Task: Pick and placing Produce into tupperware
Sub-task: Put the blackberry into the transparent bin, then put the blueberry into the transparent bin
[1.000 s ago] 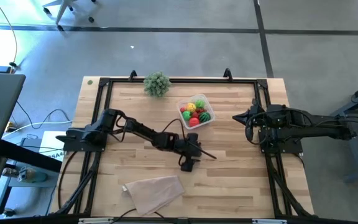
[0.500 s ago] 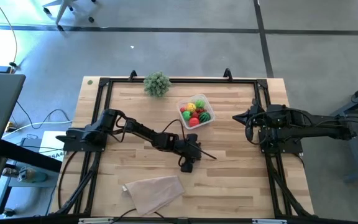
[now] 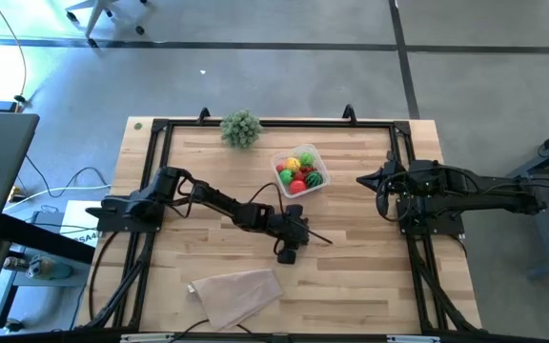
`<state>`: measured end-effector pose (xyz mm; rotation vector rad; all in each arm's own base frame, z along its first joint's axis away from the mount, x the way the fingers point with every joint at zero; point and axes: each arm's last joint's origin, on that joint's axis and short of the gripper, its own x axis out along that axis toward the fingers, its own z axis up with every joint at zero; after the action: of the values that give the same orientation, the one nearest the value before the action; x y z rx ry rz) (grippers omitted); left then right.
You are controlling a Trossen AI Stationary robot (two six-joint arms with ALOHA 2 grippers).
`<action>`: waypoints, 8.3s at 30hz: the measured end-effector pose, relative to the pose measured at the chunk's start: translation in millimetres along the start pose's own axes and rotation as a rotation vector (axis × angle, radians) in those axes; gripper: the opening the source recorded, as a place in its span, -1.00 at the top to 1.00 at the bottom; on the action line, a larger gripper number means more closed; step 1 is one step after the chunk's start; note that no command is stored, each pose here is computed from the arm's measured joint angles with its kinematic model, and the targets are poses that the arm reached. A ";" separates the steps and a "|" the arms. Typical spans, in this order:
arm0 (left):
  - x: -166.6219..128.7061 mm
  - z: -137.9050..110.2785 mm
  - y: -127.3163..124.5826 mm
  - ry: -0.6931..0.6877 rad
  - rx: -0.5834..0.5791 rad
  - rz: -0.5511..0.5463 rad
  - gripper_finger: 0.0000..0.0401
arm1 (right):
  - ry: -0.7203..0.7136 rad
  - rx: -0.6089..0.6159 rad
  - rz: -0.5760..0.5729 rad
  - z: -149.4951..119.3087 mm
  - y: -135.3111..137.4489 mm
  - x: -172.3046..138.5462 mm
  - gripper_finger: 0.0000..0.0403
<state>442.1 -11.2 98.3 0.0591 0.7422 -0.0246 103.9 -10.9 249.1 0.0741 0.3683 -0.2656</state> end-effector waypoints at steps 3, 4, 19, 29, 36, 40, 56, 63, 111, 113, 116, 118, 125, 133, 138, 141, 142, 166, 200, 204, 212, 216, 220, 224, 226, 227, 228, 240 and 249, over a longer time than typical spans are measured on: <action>-1.4 2.4 0.1 0.006 -0.008 -0.008 0.50 | 0.000 0.000 0.000 0.0 0.0 0.0 1.00; -1.7 4.9 0.1 0.004 -0.014 -0.012 0.52 | 0.000 0.000 0.000 0.0 0.0 0.0 1.00; -54.7 113.3 4.0 0.196 0.038 -0.091 0.50 | 0.000 0.000 0.000 0.0 0.0 0.0 1.00; -126.8 170.0 42.0 0.263 0.144 0.127 0.47 | 0.000 0.000 0.000 0.0 0.0 0.0 1.00; -144.4 159.4 121.3 0.313 -0.005 0.178 0.46 | 0.000 0.000 0.000 0.0 0.0 0.0 1.00; -139.1 137.9 171.8 0.293 -0.107 0.177 0.58 | 0.000 0.000 0.001 0.0 0.0 0.0 1.00; -114.2 58.8 243.0 0.333 -0.292 0.153 0.88 | 0.000 0.000 0.000 0.0 0.0 0.0 1.00; -110.8 63.8 237.1 0.297 -0.281 0.113 0.88 | 0.000 0.000 0.000 0.0 0.0 0.0 1.00; -91.1 -10.6 19.9 -0.194 -0.110 -0.013 0.85 | 0.001 0.000 0.001 0.0 0.1 0.1 1.00; -81.4 -7.9 22.0 -0.227 -0.111 -0.001 0.76 | 0.000 0.000 0.003 0.1 0.1 0.0 1.00; -70.3 -8.0 23.4 -0.203 -0.114 0.009 0.59 | 0.000 0.000 0.006 0.0 0.2 0.0 1.00; -63.3 -5.9 24.1 -0.199 -0.114 0.040 0.47 | 0.001 0.000 0.006 -0.1 0.2 0.1 1.00; -51.4 -2.8 25.6 -0.160 -0.093 0.075 0.12 | 0.001 0.000 0.005 0.0 0.1 0.0 1.00; -27.5 -4.0 28.5 -0.123 -0.085 0.073 0.00 | 0.001 0.000 0.007 0.0 0.2 0.0 1.00; -24.4 -0.9 36.1 -0.094 -0.065 0.107 0.01 | 0.001 0.000 0.007 0.0 0.2 0.1 1.00; -25.0 -0.3 41.4 -0.078 -0.073 0.117 0.01 | 0.001 0.000 0.007 -0.1 0.2 0.1 1.00; -25.0 -1.1 42.4 -0.069 -0.080 0.118 0.00 | 0.001 0.000 0.007 0.0 0.2 0.1 1.00; -5.1 -8.6 49.1 -0.031 -0.078 0.097 0.00 | 0.001 0.000 0.007 -0.1 0.2 0.0 1.00; -0.2 -5.8 48.7 0.049 -0.131 0.066 0.53 | 0.002 0.000 0.007 -0.1 0.3 0.1 1.00; -0.2 -6.0 48.7 0.049 -0.134 0.061 0.60 | 0.002 0.000 0.007 0.0 0.2 0.1 1.00; -0.1 -5.8 47.8 0.047 -0.157 0.053 0.69 | 0.001 0.000 0.007 0.0 0.2 0.1 1.00; 0.2 -5.3 45.8 0.041 -0.156 0.050 0.68 | 0.001 0.000 0.007 0.0 0.2 0.1 1.00; -0.8 -3.8 45.2 0.033 -0.175 0.042 0.69 | 0.001 0.000 0.007 0.0 0.2 0.1 1.00; -6.9 0.2 42.9 0.032 -0.220 -0.033 0.71 | 0.002 0.000 0.007 -0.1 0.3 0.1 1.00; -13.8 7.5 40.1 0.010 -0.229 -0.085 0.71 | 0.001 0.000 0.007 0.0 0.2 0.1 1.00; -18.3 12.3 38.7 -0.005 -0.230 -0.104 0.71 | 0.002 0.000 0.007 -0.1 0.2 0.1 1.00; -23.9 18.1 36.4 -0.022 -0.225 -0.120 0.71 | 0.002 0.000 0.007 -0.1 0.2 0.1 1.00; -112.3 78.9 49.6 -0.238 -0.099 0.028 0.71 | 0.001 0.000 0.007 0.0 0.2 0.1 1.00; -176.2 106.8 127.5 -0.342 -0.077 0.228 0.71 | 0.001 0.000 0.007 0.0 0.2 0.1 1.00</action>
<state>389.9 109.6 301.6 0.0639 0.3908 0.2072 104.0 -10.7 249.1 0.0758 0.3691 -0.2588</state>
